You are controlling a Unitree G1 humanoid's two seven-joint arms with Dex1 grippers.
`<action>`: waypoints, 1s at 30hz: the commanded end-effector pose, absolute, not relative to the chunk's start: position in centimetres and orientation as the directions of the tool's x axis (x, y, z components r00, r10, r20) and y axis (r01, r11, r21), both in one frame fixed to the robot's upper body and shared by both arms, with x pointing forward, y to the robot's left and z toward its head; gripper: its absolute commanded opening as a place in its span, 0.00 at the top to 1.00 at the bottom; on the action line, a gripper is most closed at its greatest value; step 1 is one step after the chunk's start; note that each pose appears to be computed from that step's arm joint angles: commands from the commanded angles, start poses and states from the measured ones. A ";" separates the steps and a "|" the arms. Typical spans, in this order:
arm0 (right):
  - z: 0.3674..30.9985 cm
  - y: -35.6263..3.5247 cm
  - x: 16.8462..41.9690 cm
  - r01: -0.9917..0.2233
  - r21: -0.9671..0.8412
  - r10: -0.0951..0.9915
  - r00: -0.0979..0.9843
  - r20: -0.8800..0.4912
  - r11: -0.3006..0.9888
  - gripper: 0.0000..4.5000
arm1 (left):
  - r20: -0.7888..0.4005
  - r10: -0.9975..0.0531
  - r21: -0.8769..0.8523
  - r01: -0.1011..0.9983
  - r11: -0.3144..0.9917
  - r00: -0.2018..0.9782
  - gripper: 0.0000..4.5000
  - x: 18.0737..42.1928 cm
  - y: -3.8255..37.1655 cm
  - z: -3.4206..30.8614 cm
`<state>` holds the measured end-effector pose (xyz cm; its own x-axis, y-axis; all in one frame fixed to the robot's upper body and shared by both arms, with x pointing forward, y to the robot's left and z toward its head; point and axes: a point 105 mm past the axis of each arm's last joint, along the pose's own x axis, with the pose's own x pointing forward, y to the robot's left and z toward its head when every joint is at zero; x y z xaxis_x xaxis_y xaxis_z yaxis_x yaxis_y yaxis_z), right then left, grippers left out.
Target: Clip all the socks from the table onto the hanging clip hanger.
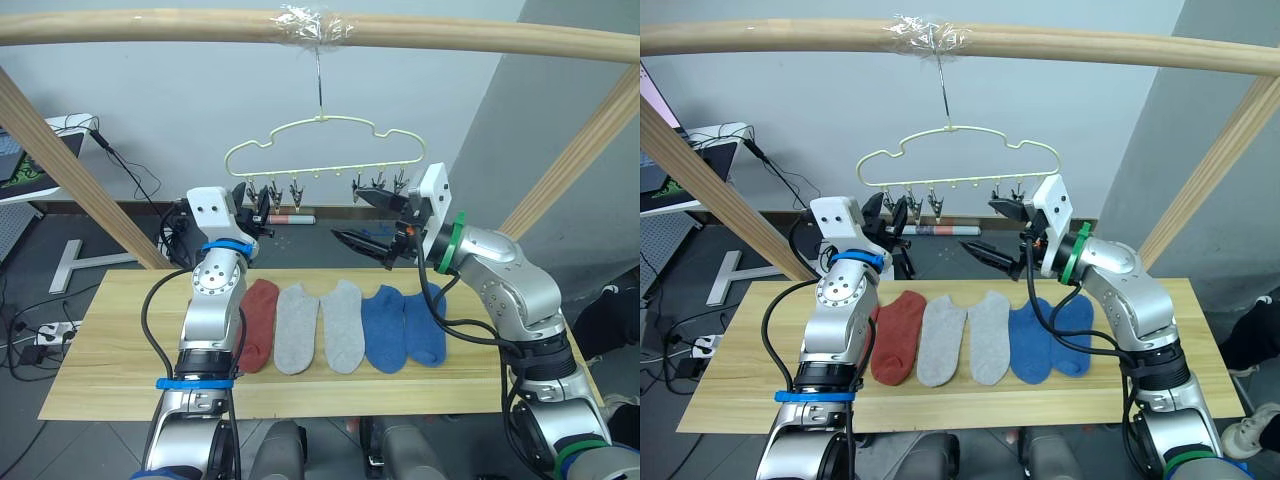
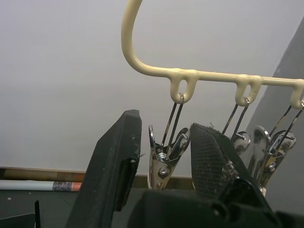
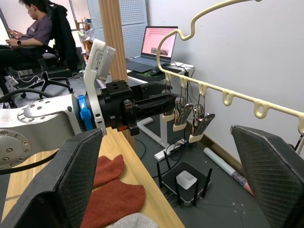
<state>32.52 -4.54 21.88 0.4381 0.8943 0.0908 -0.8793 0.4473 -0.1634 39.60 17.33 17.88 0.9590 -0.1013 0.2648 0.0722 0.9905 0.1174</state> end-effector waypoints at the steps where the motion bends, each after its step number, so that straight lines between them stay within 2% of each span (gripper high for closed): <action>1: 23.1 -4.7 32.0 -0.876 -0.189 0.895 0.427 0.128 0.444 0.00 | 0.338 -0.116 0.119 0.080 0.990 0.934 0.70 39.3 17.0 19.7; 4: 23.1 -4.7 32.0 -0.875 -0.191 0.895 0.428 0.128 0.445 0.00 | 0.337 -0.115 0.116 0.080 0.990 0.935 0.89 39.2 17.1 19.6; 6: 23.3 -4.7 32.0 -0.875 -0.192 0.895 0.425 0.133 0.444 0.00 | 0.337 -0.117 0.111 0.084 0.990 0.934 0.97 39.2 17.1 19.6; 11: 23.4 -4.3 31.7 -0.880 -0.189 0.899 0.416 0.137 0.436 0.00 | 0.334 -0.122 0.104 0.092 0.990 0.935 0.99 39.3 17.1 19.8; 14: 22.4 -4.5 31.6 -0.877 -0.181 0.895 0.432 0.113 0.446 0.00 | 0.314 -0.127 0.092 0.103 0.990 0.941 0.99 39.4 17.2 19.6; 19: 15.2 -8.4 33.6 -0.761 -0.193 0.754 0.645 -0.123 0.619 0.00 | 0.279 -0.157 0.095 0.136 0.986 0.947 0.99 39.2 17.4 19.2; 22: 12.4 -11.5 34.6 -0.645 -0.139 0.621 0.762 -0.182 0.751 0.00 | 0.264 -0.159 0.091 0.140 0.986 0.951 0.99 39.0 17.7 19.0; 23: 10.6 -13.3 34.9 -0.584 -0.145 0.546 0.804 -0.234 0.798 0.00 | 0.260 -0.162 0.091 0.142 0.986 0.952 0.99 39.0 17.8 18.9; 26: 7.4 -15.8 35.0 -0.489 -0.127 0.429 0.842 -0.326 0.863 0.00 | 0.245 -0.164 0.089 0.146 0.985 0.955 0.99 38.9 18.0 18.6; 30: 5.7 -16.7 35.0 -0.452 -0.124 0.380 0.845 -0.376 0.883 0.00 | 0.238 -0.173 0.087 0.157 0.984 0.956 0.99 38.9 17.8 18.5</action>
<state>34.63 -16.51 4.77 0.8255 0.3903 -0.4077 -0.4650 0.8797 -0.0994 39.21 17.62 17.68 0.9616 -0.1745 0.2119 0.1598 0.9835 0.0848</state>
